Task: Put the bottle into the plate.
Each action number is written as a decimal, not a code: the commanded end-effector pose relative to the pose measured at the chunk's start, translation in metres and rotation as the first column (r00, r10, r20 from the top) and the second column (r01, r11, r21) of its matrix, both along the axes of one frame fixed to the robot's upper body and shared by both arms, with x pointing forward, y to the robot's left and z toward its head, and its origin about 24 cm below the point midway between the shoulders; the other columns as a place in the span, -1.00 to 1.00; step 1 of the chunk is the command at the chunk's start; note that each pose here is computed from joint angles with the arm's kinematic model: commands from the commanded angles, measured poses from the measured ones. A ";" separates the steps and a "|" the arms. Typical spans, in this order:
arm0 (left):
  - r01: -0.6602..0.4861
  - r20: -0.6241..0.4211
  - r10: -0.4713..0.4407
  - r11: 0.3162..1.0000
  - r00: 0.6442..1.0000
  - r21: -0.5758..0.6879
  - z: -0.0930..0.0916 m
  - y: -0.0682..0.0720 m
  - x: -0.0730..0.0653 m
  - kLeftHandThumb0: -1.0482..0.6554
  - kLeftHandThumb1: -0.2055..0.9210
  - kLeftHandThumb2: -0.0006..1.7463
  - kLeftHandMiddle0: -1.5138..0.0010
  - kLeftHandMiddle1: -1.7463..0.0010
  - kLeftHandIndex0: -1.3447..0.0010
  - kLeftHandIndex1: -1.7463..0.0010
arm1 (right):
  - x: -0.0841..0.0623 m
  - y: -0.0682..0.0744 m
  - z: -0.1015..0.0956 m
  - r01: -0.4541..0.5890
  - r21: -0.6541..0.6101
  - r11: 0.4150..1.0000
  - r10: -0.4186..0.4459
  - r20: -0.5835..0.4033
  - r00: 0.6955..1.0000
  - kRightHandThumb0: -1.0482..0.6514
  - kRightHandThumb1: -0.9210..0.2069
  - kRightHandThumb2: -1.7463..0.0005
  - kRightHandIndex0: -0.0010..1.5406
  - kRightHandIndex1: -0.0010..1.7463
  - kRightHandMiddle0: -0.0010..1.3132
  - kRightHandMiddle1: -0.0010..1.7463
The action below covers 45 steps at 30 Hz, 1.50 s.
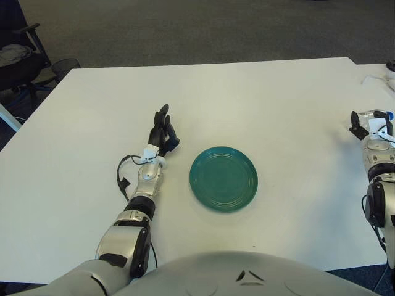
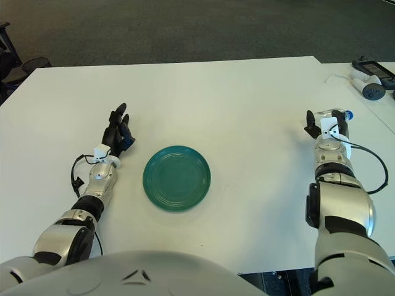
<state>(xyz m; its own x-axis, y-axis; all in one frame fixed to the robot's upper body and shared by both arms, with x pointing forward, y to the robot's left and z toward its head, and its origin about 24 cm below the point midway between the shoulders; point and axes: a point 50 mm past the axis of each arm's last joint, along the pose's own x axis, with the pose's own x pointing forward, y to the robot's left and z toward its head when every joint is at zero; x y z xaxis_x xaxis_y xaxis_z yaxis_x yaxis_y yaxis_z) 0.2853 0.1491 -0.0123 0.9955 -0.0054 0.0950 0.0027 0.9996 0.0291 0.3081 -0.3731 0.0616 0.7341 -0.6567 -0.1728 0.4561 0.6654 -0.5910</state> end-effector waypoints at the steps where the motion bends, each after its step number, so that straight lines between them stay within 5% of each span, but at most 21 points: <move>1: -0.019 -0.187 0.024 0.999 0.982 0.028 -0.043 0.013 -0.038 -0.80 1.00 0.20 0.69 0.97 1.00 0.54 | 0.005 0.007 -0.001 -0.031 -0.002 1.000 0.031 -0.022 0.999 -0.80 -1.00 0.07 -0.82 -0.97 -1.00 -0.56; 36: -0.060 -0.213 0.063 0.998 0.975 0.021 -0.045 0.013 -0.036 -0.77 1.00 0.19 0.64 0.96 1.00 0.44 | 0.003 0.019 -0.019 -0.143 -0.091 0.985 0.126 -0.174 0.977 -0.79 -1.00 0.12 -0.82 -0.97 -1.00 -0.46; 45: -0.054 -0.202 0.058 0.998 0.978 0.026 -0.044 0.012 -0.037 -0.78 1.00 0.19 0.65 0.96 1.00 0.44 | 0.004 0.034 -0.032 -0.212 -0.133 0.968 0.183 -0.205 0.961 -0.82 -1.00 0.09 -0.82 -0.98 -1.00 -0.48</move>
